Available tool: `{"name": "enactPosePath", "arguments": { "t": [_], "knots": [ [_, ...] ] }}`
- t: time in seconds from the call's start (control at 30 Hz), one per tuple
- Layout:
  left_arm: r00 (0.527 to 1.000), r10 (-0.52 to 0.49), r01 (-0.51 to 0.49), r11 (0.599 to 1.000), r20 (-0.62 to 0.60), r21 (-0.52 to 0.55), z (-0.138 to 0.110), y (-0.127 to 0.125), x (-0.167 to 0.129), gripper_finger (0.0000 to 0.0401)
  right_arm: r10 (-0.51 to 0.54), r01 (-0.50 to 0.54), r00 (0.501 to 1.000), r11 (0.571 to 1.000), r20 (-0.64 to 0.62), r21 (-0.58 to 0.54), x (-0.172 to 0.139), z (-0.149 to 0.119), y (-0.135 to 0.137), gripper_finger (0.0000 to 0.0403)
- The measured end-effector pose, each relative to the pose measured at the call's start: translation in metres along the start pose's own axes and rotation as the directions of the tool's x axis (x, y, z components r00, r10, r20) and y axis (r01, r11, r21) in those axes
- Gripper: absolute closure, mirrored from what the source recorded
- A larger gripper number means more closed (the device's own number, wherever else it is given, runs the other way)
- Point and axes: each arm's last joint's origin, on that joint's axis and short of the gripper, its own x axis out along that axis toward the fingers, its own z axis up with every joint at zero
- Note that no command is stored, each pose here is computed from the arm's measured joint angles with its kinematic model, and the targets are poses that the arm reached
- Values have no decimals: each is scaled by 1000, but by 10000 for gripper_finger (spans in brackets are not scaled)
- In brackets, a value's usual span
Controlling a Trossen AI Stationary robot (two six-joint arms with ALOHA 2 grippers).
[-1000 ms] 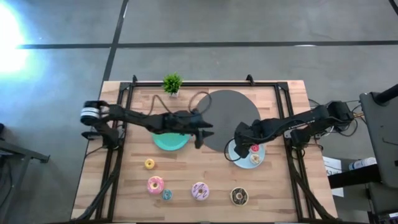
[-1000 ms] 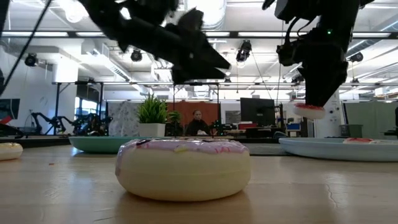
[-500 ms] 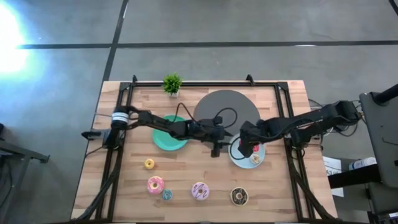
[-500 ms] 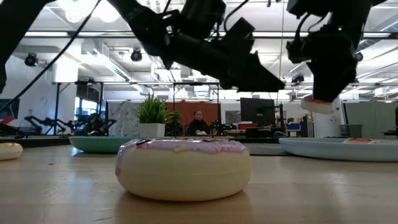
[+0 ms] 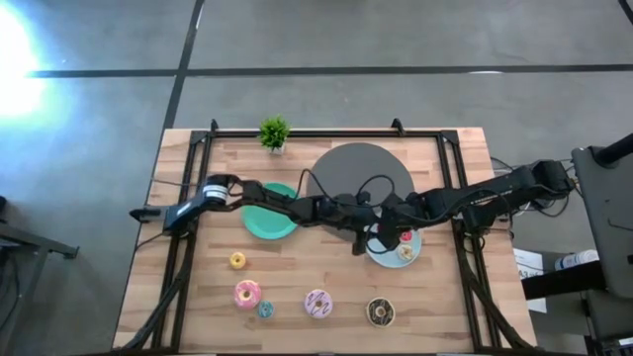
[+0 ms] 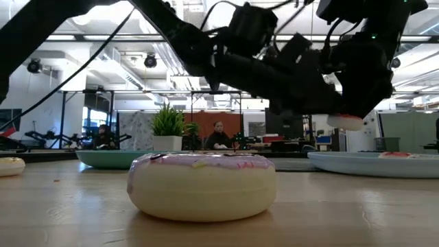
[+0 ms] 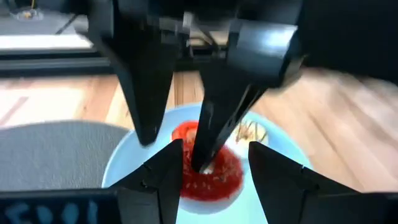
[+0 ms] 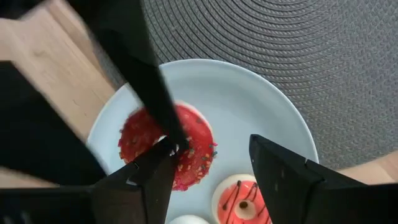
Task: Pick & Place donuts
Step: Put the small red donut on the blue plate, then put the small yellow donut on the blue plate
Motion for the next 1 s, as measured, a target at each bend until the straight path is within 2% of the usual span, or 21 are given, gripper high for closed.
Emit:
{"name": "enactPosePath", "arguments": {
  "t": [0.2,0.33,0.47,0.57,0.7,0.8,0.93,1.0],
  "knots": [
    [998,3,-4,1000,-55,-16,-17,2,6,245,32,-32,999,999,-31,-16,-3,-1,0,209],
    [998,4,-6,1000,-67,-22,-19,3,6,245,16,-17,999,1000,-45,-8,-5,-3,-3,209],
    [995,19,-22,999,-97,-23,-13,4,1,245,-14,14,998,1000,-68,-9,-8,-5,-7,209],
    [988,33,-35,999,-152,-8,2,4,-12,245,-10,10,1000,999,-24,-34,-16,-4,-7,209],
    [975,33,-26,999,-221,34,14,1,-41,245,27,-23,999,991,31,-131,-25,0,-5,209],
    [965,46,-37,999,-258,37,11,-4,-71,245,82,-69,995,976,53,-208,-24,4,0,209],
    [952,123,-122,992,-280,22,3,-11,-120,245,185,-155,979,949,87,-274,-20,12,12,209],
    [943,158,-164,987,-292,5,-4,-17,-145,245,187,-154,978,945,91,-288,-16,14,16,209]
  ]
}}
